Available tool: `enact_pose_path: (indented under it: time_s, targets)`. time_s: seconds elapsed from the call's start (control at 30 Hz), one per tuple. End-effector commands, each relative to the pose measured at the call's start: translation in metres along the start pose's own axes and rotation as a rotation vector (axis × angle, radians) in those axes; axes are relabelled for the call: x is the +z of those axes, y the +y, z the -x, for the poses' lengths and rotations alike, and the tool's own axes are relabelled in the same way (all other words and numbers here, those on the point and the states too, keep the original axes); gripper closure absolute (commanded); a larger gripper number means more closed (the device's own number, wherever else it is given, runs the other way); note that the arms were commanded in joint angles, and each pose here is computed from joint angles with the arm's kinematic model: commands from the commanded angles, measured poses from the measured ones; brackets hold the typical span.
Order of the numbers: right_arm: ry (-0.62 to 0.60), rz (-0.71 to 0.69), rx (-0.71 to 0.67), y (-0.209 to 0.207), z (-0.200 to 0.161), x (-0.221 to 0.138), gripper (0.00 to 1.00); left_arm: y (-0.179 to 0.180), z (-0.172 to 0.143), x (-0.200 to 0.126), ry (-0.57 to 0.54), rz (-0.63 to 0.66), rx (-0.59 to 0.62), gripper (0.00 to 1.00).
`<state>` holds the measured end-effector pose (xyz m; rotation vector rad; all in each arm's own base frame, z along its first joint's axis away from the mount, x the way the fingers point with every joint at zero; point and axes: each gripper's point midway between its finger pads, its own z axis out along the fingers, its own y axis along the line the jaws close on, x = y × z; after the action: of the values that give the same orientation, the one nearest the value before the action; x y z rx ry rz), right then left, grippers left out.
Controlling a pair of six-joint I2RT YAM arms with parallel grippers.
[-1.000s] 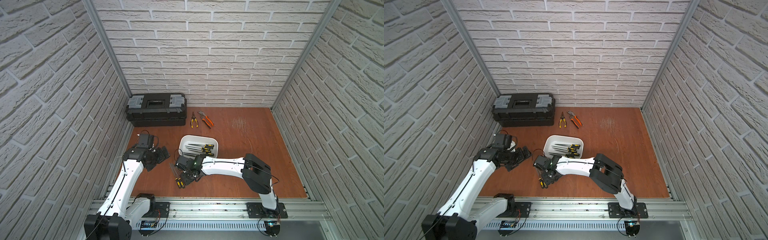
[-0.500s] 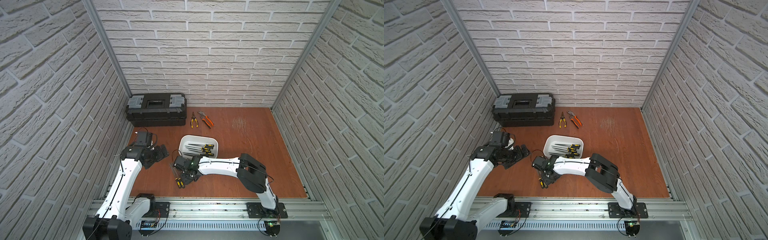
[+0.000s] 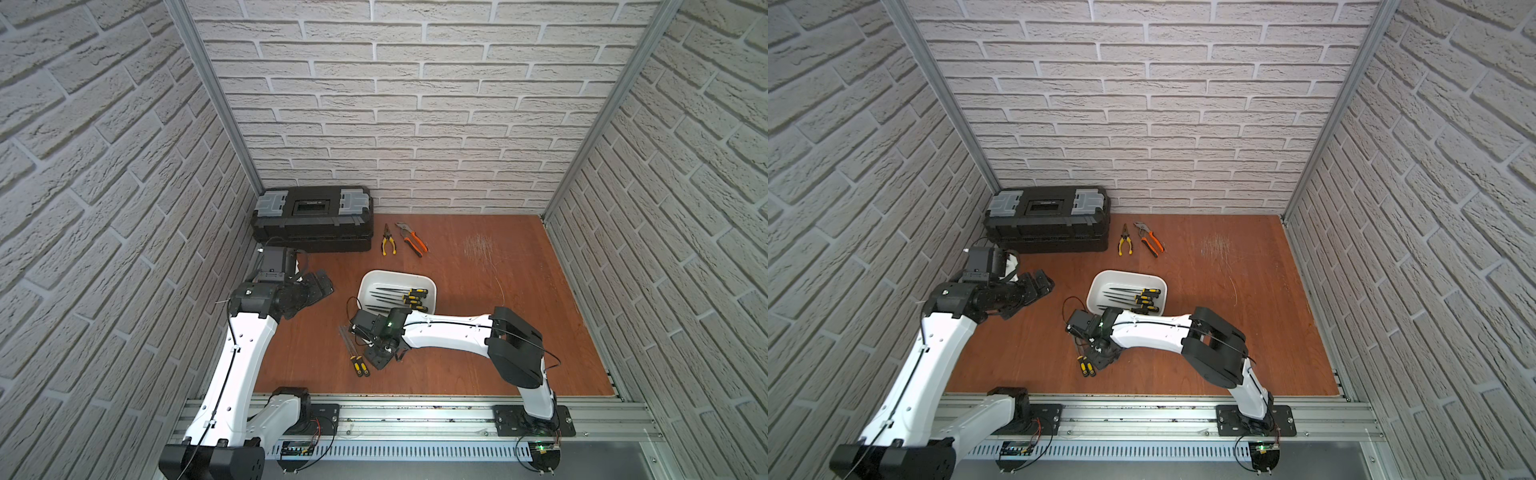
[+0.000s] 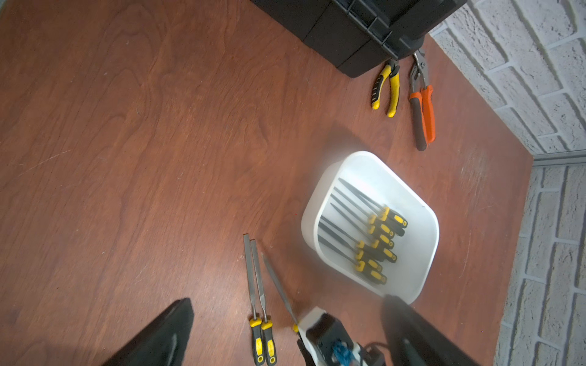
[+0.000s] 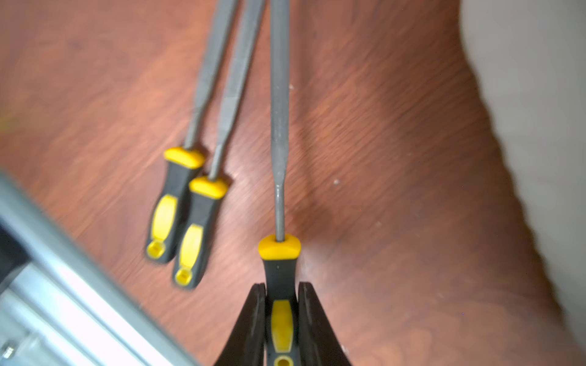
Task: Put the file tool into the storage box
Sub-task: Pick up the file tool from the center of the board, then place the file tool in the storage box.
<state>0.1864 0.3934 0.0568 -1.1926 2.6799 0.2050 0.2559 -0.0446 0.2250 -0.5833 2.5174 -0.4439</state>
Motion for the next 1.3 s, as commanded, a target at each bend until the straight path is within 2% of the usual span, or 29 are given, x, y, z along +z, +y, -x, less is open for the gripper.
enact_pose_path:
  time_s: [0.0,0.1,0.23,0.4,0.67,0.83,1.03,1.13,1.27]
  targets:
    - [-0.079,0.067,-0.151,0.011,0.009,-0.054,0.85,-0.007,0.016,-0.006,-0.050,-0.016,-0.017,0.02]
    - [-0.096,0.070,-0.214,0.006,0.011,-0.079,0.85,-0.014,0.024,-0.008,-0.059,-0.032,-0.020,0.02]
    - [-0.124,0.079,-0.218,-0.023,0.014,-0.107,0.85,-0.025,0.031,-0.004,-0.046,-0.070,-0.015,0.02]
    - [-0.139,0.081,-0.233,-0.068,0.014,-0.121,0.85,-0.045,0.037,0.010,0.000,-0.132,-0.001,0.02]
    - [-0.089,0.081,-0.208,-0.130,0.013,-0.100,0.86,-0.080,0.024,0.045,0.141,-0.174,0.106,0.02]
    - [-0.038,0.100,-0.215,-0.145,0.010,-0.074,0.86,-0.094,0.003,0.067,0.234,-0.170,0.136,0.02]
    - [-0.007,0.107,-0.219,-0.148,0.014,-0.045,0.85,-0.100,0.000,0.078,0.268,-0.154,0.119,0.02]
    - [-0.006,0.103,-0.219,-0.150,0.017,-0.036,0.81,-0.099,0.003,0.079,0.261,-0.137,0.133,0.02]
    - [0.035,0.107,-0.219,-0.150,0.011,-0.021,0.67,-0.088,0.003,0.079,0.254,-0.095,0.132,0.02]
